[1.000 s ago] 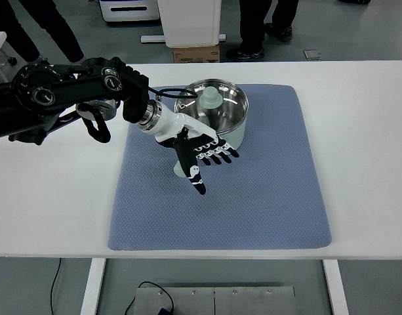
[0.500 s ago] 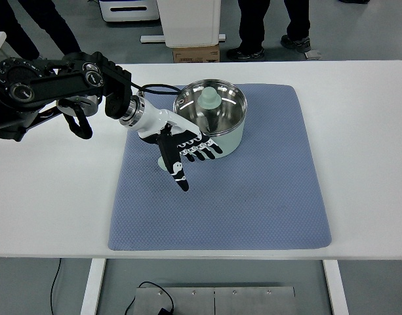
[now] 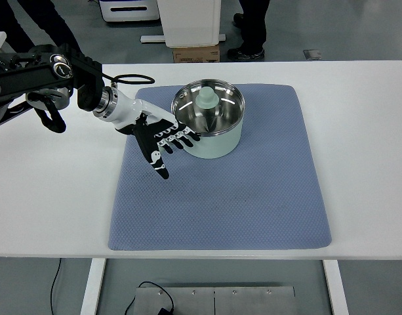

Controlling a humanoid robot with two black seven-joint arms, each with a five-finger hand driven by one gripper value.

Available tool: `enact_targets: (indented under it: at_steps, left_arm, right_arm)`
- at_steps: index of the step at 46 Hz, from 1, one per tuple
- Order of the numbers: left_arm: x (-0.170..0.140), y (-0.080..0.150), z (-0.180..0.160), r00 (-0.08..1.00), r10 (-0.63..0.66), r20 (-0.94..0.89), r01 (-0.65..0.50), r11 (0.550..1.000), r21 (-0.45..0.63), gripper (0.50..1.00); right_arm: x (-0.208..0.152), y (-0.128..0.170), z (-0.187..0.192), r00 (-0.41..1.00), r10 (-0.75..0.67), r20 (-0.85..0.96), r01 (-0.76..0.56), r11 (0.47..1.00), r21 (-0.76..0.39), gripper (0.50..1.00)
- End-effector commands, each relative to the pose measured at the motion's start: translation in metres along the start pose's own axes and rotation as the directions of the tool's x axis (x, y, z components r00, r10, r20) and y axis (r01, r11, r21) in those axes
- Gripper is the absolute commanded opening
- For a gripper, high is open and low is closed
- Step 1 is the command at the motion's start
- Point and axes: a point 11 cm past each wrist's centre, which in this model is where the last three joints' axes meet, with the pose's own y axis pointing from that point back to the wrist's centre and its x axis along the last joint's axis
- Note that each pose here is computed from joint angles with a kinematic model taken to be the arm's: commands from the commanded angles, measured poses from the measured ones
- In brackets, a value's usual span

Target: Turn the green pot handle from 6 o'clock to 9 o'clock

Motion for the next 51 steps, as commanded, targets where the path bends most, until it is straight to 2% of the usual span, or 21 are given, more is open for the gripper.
enact_targets:
  at_steps: [1, 15, 28, 51]
  left_arm:
    - [0.002, 0.004, -0.009, 1.0, 0.009, -0.02, -0.009, 1.0, 0.007, 1.0]
    - [0.014, 0.027, -0.044, 0.996, 0.074, -0.051, -0.071, 0.996, 0.058, 1.0]
    - [0.017, 0.037, -0.072, 0.99, 0.108, -0.087, -0.099, 0.99, 0.1, 1.0]
    - [0.033, 0.047, -0.088, 0.978, 0.169, -0.118, -0.154, 0.979, 0.131, 1.0]
  right_arm:
    - [0.0, 0.0, 0.0, 1.0, 0.0, 0.0, 0.0, 1.0, 0.0, 1.0]
    - [0.0, 0.0, 0.0, 1.0, 0.0, 0.0, 0.0, 1.0, 0.0, 1.0]
    - [0.0, 0.0, 0.0, 1.0, 0.0, 0.0, 0.0, 1.0, 0.0, 1.0]
    - [0.0, 0.0, 0.0, 1.0, 0.001, 0.0, -0.001, 1.0, 0.0, 1.0]
